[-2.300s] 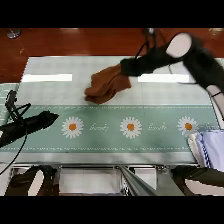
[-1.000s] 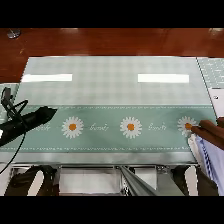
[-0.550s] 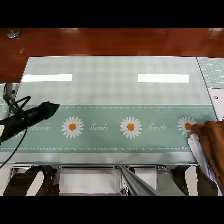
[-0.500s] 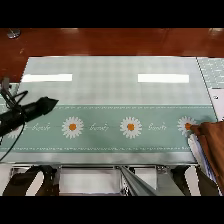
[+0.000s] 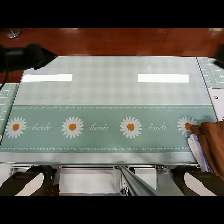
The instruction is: Fold the shirts.
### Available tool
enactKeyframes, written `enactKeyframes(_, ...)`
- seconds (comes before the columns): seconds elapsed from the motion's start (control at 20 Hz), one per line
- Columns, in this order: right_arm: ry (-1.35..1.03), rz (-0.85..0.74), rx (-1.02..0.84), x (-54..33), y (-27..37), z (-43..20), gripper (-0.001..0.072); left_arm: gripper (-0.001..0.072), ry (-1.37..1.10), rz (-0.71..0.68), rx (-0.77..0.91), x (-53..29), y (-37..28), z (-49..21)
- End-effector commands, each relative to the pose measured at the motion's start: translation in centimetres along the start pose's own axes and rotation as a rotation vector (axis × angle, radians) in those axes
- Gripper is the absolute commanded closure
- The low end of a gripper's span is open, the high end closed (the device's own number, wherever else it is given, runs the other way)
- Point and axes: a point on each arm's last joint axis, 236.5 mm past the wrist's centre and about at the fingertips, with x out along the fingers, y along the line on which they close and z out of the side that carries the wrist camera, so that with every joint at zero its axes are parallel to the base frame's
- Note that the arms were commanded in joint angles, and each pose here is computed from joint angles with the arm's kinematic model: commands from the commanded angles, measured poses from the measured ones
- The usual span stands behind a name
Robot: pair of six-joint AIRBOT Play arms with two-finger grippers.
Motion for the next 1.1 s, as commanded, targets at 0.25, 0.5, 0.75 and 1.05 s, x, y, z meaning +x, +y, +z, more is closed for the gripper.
enactKeyframes(0.25,0.446,-0.045,-0.202,17.7,7.6,-14.1,0.0687,0.0691,0.461,0.399,-0.016,6.7,13.2,-12.9)
enactKeyframes(0.5,0.430,-0.033,-0.196,18.0,7.9,-13.8,0.0687,0.0690,0.435,0.414,-0.028,6.8,14.3,-12.3)
enactKeyframes(0.75,0.430,-0.034,-0.197,18.0,7.9,-13.8,0.0687,0.0689,0.436,0.413,-0.027,6.8,14.3,-12.3)
enactKeyframes(1.05,0.430,-0.034,-0.197,18.0,7.9,-13.8,0.0687,0.0690,0.436,0.413,-0.027,6.8,14.3,-12.3)
